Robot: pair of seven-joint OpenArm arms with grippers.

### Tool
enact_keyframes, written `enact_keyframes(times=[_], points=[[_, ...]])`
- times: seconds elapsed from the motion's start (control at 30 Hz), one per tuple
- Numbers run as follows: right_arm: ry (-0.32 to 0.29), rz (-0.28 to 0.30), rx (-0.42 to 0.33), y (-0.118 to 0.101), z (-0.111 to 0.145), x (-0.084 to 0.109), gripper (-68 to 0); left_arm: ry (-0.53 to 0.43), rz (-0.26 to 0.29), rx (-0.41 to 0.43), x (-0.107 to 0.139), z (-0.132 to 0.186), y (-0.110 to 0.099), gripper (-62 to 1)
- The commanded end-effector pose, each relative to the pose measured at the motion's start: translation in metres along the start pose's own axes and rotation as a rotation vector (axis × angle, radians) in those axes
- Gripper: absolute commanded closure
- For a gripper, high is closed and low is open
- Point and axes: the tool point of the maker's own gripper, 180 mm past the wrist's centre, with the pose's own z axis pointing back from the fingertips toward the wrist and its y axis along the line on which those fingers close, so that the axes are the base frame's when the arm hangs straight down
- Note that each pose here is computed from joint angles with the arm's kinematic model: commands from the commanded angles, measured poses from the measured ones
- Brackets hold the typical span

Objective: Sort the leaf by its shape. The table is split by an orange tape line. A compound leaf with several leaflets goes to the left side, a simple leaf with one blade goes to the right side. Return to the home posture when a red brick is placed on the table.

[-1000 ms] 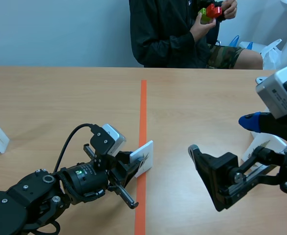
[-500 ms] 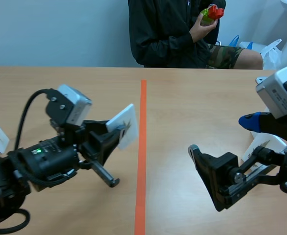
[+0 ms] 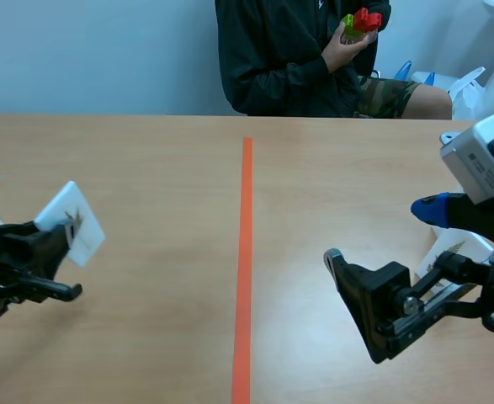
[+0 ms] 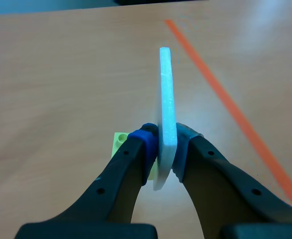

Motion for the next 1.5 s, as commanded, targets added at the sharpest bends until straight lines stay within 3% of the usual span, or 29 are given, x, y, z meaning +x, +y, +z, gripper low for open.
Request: enact_keyframes(times=[0.0,0.1,0.4,0.83,1.03,1.33,1.4,1.47], points=[[-0.025,0.004,-0.009,-0.004,0.0,0.006,-67.9,-0.034,0.033,0.04,0.006,-0.001,0.012,-3.8],[-0.025,0.004,-0.009,-0.004,0.0,0.006,-67.9,-0.024,0.085,0.113,-0.003,0.003,0.034,-3.8],[-0.025,0.004,-0.009,-0.004,0.0,0.006,-67.9,0.021,0.132,0.25,-0.037,0.002,0.081,-3.8],[-0.025,0.004,-0.009,-0.004,0.0,0.006,-67.9,0.002,0.153,0.381,-0.054,-0.005,0.118,-4.2],[-0.025,0.004,-0.009,-0.004,0.0,0.006,-67.9,-0.002,0.153,0.392,-0.057,-0.003,0.12,-4.5],[-0.025,0.004,-0.009,-0.004,0.0,0.006,-67.9,-0.003,0.152,0.392,-0.057,-0.003,0.12,-27.7],[-0.025,0.004,-0.009,-0.004,0.0,0.006,-67.9,-0.015,0.15,0.391,-0.054,-0.003,0.12,-36.5],[-0.025,0.004,-0.009,-0.004,0.0,0.006,-67.9,-0.037,0.148,0.384,-0.05,-0.004,0.119,-49.5]])
